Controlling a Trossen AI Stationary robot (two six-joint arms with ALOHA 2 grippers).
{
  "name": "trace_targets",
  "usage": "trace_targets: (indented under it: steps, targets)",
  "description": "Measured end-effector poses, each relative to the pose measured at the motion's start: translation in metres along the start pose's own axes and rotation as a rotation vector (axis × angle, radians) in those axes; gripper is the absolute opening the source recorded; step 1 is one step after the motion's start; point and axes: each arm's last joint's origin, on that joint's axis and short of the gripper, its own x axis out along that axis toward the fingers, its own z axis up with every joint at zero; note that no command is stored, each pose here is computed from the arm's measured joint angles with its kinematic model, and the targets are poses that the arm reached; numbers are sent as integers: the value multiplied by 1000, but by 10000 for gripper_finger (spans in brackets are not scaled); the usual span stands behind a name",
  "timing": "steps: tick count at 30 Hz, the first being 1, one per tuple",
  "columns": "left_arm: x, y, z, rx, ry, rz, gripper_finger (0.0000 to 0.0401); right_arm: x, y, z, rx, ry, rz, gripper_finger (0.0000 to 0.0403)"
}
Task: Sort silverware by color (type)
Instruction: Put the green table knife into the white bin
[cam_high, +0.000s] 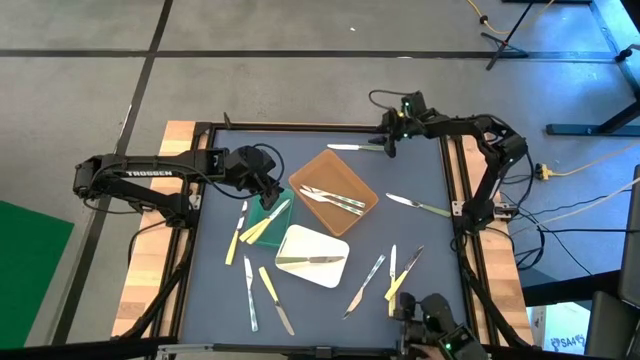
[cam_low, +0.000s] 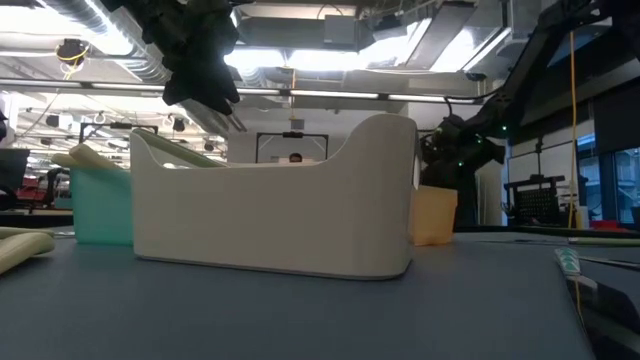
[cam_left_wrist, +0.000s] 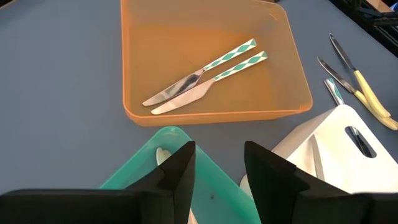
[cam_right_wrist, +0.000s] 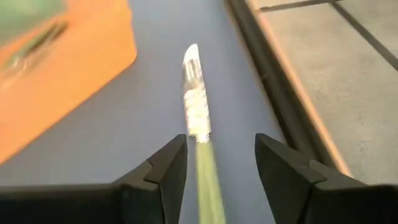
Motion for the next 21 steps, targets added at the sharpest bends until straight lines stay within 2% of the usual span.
trace_targets:
  steps: [11,16,21]
  targets:
    - [0,0,0,-22,0,0,132,-21,-25,2,182,-60,-61,179]
    - [0,0,0,-26,-1,0,132,-28,-30,16,348,22,-15,179]
    - [0,0,0,-27,-1,1,132,-25,-21,13,368,100,32,179]
